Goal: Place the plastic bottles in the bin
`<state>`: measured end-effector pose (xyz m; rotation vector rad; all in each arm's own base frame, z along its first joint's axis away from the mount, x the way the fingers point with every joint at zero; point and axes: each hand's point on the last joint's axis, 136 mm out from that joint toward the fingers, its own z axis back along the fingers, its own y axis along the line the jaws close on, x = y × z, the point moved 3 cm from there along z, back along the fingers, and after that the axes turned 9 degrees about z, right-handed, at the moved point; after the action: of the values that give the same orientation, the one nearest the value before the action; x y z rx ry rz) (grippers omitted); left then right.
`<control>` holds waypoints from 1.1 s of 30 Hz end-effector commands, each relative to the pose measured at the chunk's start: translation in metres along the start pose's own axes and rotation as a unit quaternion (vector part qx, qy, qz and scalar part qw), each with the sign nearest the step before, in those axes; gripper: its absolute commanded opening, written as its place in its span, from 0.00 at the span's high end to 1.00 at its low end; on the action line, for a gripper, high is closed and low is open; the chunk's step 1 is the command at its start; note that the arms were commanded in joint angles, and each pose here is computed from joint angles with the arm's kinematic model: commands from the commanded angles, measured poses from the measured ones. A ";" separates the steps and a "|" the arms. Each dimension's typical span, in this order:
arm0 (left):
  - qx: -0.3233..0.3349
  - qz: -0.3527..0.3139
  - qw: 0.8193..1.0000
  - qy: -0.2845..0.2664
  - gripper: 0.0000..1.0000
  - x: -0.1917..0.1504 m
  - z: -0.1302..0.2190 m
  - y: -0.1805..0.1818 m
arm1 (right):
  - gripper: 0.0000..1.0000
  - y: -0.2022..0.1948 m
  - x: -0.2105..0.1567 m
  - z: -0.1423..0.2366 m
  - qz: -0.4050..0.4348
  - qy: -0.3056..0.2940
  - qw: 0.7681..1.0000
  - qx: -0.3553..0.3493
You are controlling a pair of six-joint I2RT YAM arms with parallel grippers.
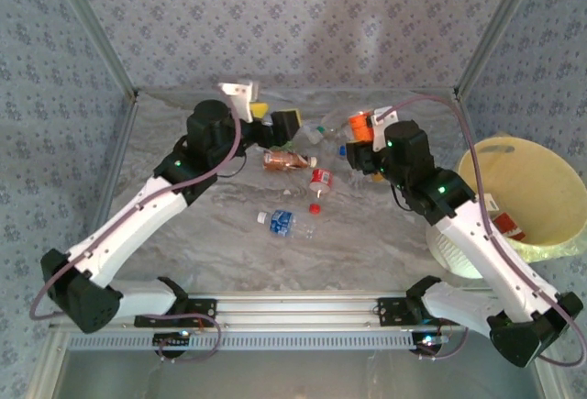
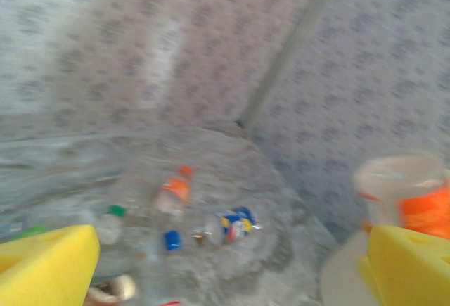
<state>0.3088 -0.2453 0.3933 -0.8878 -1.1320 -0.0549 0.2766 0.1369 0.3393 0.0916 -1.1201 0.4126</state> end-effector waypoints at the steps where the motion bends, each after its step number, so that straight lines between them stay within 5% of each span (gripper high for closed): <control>1: 0.089 0.032 0.993 -0.065 0.02 0.017 0.012 0.042 | 0.60 -0.026 0.018 0.034 0.048 -0.027 0.996 -0.068; 11: 0.185 0.088 0.977 -0.059 0.02 -0.003 0.027 0.112 | 0.59 -0.073 0.024 0.088 0.073 -0.047 0.977 -0.195; 14: 0.194 0.097 0.974 -0.059 0.02 -0.006 0.027 0.120 | 0.63 -0.100 0.021 0.103 0.030 -0.051 0.961 -0.269; 23: 0.204 0.125 0.970 -0.046 0.02 -0.015 0.020 0.135 | 0.66 -0.154 -0.005 0.134 -0.094 -0.058 0.932 -0.346; 33: 0.222 0.132 0.965 -0.048 0.02 -0.018 0.023 0.144 | 0.58 -0.198 -0.059 0.167 -0.166 0.023 0.854 -0.493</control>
<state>0.3484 -0.1459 0.3016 -0.6456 -1.0503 0.4238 0.1986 -0.0947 0.3978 -0.5677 -1.1770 -0.4054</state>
